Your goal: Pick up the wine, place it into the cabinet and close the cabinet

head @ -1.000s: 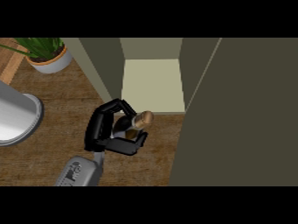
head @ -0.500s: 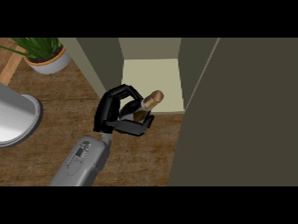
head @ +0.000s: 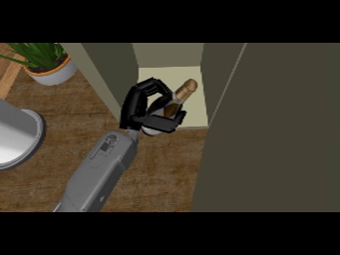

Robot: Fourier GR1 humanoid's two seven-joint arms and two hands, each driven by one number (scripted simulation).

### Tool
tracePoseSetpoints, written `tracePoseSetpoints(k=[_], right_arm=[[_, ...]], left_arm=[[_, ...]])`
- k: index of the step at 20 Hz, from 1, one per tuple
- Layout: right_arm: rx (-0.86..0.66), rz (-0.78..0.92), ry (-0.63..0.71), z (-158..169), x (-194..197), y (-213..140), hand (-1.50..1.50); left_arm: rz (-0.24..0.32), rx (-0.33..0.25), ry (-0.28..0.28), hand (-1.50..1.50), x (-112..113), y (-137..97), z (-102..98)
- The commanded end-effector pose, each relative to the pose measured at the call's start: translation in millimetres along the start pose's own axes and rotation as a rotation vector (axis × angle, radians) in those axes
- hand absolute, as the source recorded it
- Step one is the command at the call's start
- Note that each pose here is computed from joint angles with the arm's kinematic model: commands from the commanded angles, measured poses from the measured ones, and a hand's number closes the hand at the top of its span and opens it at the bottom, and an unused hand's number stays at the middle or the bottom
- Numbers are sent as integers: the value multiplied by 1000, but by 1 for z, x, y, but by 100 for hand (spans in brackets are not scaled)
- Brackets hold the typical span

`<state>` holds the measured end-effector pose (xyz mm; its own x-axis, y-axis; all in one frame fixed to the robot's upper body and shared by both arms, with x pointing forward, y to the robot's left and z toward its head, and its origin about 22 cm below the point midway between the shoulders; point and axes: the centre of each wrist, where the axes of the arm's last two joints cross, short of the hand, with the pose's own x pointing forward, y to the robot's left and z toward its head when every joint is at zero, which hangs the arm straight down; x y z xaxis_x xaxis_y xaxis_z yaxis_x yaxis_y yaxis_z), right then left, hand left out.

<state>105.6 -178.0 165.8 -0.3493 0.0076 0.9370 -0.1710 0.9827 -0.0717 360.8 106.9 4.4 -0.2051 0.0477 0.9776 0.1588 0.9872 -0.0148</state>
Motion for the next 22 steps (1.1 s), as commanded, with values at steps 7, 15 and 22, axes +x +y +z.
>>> tracePoseSetpoints(k=[7,15,22], right_arm=[[30,-117,-55,17,36,-7,-150],[59,-118,-39,20,38,-9,-150],[37,-131,-34,20,27,-6,-150]], left_arm=[[-42,38,44,150,-7,-7,-26],[-159,108,135,150,-14,-1,-38],[-94,143,163,150,-19,9,-41]])
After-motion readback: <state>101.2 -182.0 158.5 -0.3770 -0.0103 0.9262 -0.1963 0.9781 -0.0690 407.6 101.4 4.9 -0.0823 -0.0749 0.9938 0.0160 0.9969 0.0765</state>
